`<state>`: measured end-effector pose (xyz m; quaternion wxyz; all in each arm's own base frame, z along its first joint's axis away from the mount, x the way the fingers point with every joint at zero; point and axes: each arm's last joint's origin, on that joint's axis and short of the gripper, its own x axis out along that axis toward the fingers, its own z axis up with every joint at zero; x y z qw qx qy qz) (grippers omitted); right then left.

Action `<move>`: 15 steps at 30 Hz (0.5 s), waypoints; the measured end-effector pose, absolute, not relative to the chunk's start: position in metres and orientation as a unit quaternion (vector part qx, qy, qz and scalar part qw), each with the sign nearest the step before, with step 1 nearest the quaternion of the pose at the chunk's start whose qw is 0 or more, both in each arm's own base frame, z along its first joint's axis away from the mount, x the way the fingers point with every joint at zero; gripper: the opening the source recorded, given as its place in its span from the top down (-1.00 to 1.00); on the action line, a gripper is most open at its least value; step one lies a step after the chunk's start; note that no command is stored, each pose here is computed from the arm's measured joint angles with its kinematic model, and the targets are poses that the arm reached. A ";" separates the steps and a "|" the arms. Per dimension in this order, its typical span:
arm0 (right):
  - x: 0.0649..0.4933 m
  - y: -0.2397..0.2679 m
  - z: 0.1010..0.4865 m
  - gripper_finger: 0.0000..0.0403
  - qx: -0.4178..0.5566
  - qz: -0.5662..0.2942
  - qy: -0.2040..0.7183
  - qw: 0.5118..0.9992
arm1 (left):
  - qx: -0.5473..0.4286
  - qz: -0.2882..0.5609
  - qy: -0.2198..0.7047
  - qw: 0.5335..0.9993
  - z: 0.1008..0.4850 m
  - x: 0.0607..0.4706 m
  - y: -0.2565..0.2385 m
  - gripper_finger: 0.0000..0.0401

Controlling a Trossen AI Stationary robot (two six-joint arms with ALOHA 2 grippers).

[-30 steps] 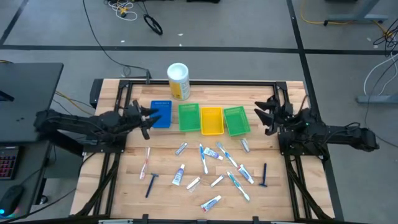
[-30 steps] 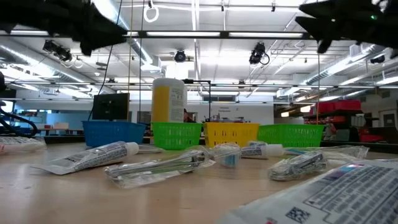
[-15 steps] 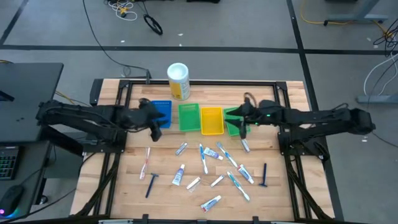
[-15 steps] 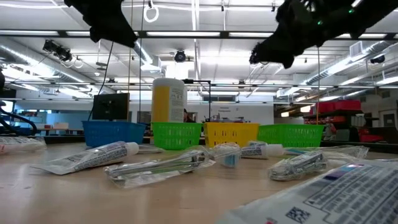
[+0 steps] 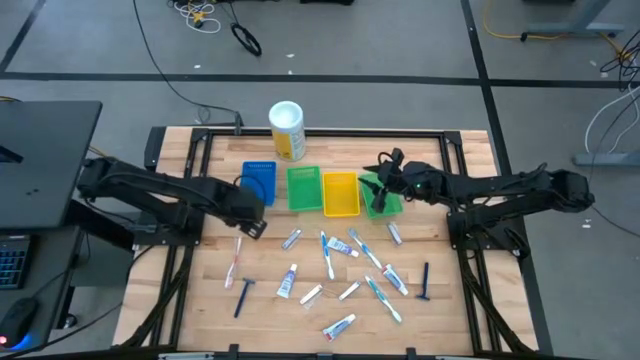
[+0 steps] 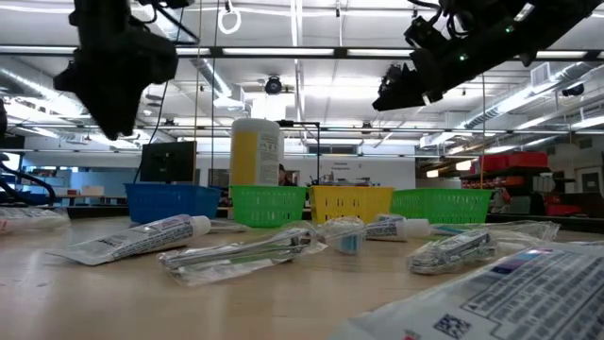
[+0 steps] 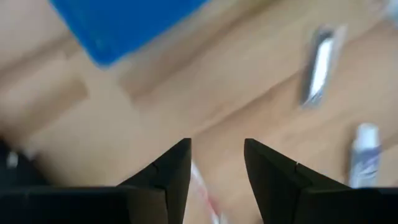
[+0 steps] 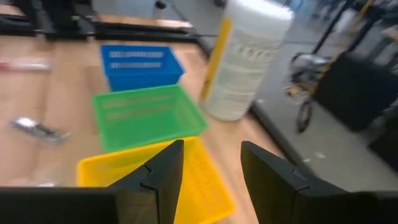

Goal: Pick & Place Travel size toiletries
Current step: Put the red toothbrush into the blue bin

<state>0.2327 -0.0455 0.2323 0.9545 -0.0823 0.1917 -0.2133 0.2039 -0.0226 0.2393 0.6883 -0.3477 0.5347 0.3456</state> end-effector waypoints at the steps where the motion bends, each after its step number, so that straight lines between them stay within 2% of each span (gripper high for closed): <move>1: 0.233 -0.046 0.234 0.15 -0.089 -0.217 0.187 0.954 | -0.352 0.346 0.547 0.676 0.236 0.205 -0.025 0.23; 9: 0.233 -0.056 0.238 0.15 -0.112 -0.233 0.169 0.951 | -0.372 0.357 0.606 0.607 0.207 0.204 -0.047 0.21; 15: 0.231 -0.063 0.240 0.15 -0.114 -0.248 0.165 0.948 | -0.377 0.371 0.595 0.605 0.199 0.200 -0.057 0.10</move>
